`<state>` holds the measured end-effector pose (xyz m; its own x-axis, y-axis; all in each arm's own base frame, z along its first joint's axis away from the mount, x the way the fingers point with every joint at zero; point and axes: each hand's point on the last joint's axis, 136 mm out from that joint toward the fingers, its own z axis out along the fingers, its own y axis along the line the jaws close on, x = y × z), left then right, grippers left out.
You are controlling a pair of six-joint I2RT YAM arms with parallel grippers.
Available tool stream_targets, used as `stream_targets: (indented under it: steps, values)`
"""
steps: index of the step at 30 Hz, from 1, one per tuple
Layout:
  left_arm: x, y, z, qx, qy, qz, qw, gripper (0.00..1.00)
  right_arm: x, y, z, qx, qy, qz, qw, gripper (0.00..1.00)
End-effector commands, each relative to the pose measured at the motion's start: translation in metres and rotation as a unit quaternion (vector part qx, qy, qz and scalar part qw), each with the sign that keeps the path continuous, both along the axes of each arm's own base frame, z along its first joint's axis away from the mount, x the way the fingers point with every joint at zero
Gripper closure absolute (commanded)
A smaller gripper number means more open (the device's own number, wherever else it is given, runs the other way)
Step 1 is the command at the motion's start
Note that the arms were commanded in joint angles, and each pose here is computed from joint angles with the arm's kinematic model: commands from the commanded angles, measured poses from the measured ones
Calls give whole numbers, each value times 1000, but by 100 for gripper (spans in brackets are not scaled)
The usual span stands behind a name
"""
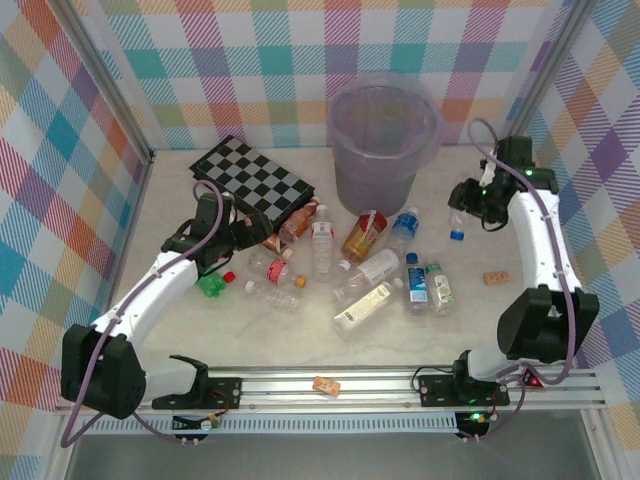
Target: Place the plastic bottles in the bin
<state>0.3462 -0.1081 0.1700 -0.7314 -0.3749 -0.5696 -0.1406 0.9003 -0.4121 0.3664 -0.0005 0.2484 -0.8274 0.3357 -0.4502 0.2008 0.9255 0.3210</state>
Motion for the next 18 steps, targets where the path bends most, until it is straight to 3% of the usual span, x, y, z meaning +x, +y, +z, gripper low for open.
stream_targets:
  steps: [1, 10, 18]
  values:
    - [10, -9, 12, -13, -14, -6, 1000, 0, -9, 21, 40, 43, -24, 32, 998, 49]
    - [1, -10, 1, -1, 19, -24, 1000, 0, 33, 71, 136, 62, -133, 106, 983, 51]
    - [-32, 1, -11, 21, 61, -33, 997, 0, 104, 119, 181, 87, -221, 152, 959, 53]
